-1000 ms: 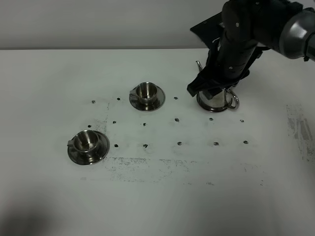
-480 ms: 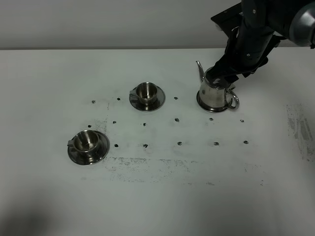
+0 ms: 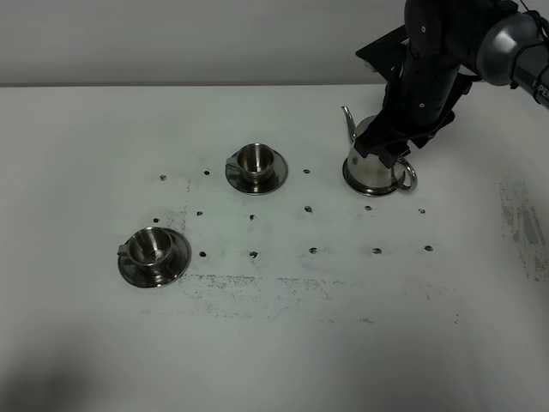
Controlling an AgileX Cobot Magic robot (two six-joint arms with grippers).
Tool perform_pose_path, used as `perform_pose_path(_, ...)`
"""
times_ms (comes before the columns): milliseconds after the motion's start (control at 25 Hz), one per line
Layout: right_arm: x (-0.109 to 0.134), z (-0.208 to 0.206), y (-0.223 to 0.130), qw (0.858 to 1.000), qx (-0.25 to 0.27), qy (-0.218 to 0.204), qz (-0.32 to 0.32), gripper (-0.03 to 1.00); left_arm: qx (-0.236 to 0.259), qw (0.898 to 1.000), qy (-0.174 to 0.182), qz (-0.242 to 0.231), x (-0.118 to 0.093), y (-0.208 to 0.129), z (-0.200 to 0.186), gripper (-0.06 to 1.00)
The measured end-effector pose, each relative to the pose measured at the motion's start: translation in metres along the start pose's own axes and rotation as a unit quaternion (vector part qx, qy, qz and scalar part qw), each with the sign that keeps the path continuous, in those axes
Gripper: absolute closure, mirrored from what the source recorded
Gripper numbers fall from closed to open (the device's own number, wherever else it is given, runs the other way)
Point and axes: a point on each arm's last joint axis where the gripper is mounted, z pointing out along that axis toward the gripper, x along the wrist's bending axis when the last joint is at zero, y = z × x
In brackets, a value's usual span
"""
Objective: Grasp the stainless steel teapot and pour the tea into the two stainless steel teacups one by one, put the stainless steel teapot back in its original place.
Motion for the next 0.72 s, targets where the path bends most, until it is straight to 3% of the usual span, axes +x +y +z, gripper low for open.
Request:
perform_pose_path(440, -0.008, 0.015, -0.001, 1.0, 0.011, 0.004, 0.0, 0.47, 0.0, 1.0, 0.0, 0.0, 0.0, 0.0, 0.0, 0.39)
perform_pose_path(720, -0.01, 0.016, 0.0, 1.0, 0.002, 0.005, -0.016, 0.56, 0.0, 1.0, 0.0, 0.0, 0.0, 0.0, 0.0, 0.39)
